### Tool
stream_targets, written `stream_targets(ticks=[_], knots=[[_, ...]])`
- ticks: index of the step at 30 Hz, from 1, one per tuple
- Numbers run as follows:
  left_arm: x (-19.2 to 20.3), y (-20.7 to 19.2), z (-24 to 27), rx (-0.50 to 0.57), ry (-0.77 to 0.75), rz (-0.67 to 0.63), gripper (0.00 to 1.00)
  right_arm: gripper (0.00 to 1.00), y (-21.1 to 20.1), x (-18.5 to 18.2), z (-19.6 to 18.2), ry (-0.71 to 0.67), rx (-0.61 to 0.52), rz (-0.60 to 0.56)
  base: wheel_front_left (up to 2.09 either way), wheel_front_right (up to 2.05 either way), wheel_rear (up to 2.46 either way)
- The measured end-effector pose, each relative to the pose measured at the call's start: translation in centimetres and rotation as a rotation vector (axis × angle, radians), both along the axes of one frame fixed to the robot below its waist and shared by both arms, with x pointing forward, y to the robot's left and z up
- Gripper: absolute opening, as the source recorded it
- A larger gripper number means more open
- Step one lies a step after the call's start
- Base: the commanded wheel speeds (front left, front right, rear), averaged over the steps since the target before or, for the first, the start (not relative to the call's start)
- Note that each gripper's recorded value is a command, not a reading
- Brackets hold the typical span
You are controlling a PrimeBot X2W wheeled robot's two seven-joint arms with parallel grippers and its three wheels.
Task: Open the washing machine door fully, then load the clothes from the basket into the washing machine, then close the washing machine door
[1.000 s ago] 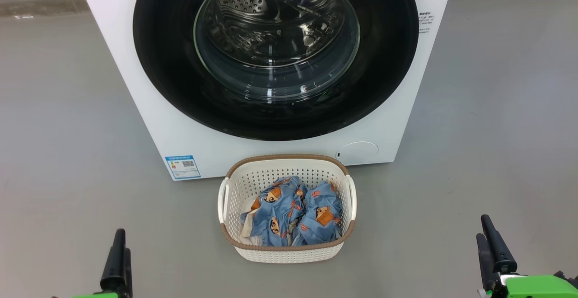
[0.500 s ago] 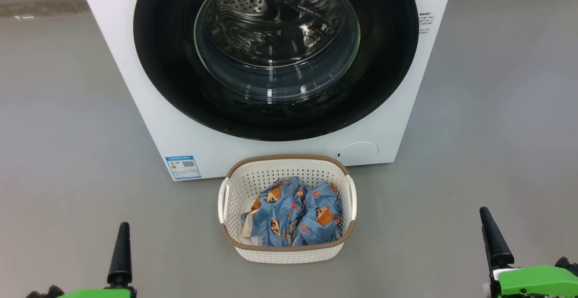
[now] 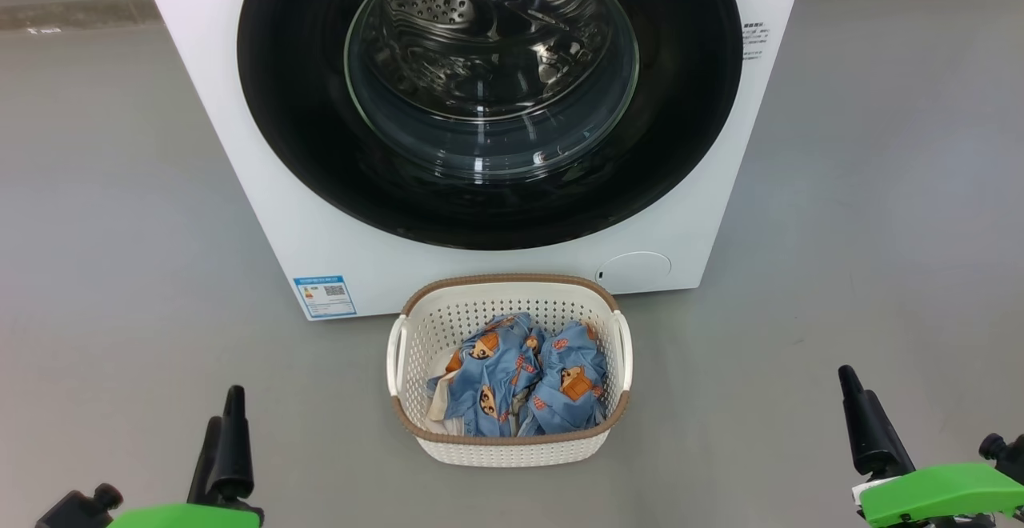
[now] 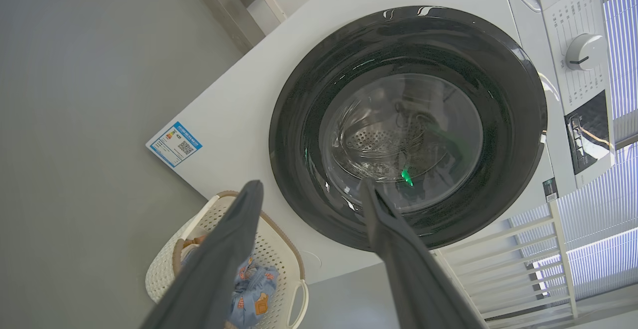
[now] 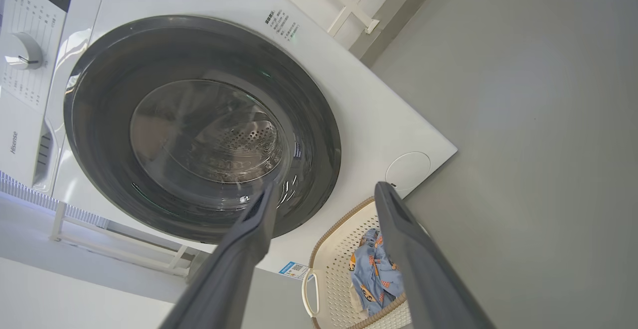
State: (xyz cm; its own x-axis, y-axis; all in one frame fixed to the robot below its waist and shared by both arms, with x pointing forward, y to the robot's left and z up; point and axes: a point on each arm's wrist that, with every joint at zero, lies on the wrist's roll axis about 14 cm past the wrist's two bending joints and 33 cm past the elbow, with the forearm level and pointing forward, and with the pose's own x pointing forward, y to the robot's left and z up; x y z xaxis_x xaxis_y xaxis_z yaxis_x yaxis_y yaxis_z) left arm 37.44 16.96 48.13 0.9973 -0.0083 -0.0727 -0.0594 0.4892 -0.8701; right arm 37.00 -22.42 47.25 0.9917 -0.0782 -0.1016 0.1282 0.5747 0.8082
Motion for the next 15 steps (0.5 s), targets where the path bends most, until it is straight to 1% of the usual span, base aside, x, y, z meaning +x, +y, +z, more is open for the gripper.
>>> stream_targets(ticks=[1,2,15], knots=[[0.01,-0.03,0.03,0.016,-0.002,-0.002,1.00,1.00,0.06,0.01,0.02,0.001,-0.024,0.005,0.00,0.00,0.00],[0.01,-0.03,0.03,0.016,-0.002,-0.002,1.00,1.00,0.06,0.01,0.02,0.001,-0.024,0.005,0.00,0.00,0.00],[0.01,-0.54,0.62,0.249,-0.036,-0.037,1.00,1.00,0.42,0.09,0.58,-0.011,-0.273,0.046,0.00,0.00,0.00]])
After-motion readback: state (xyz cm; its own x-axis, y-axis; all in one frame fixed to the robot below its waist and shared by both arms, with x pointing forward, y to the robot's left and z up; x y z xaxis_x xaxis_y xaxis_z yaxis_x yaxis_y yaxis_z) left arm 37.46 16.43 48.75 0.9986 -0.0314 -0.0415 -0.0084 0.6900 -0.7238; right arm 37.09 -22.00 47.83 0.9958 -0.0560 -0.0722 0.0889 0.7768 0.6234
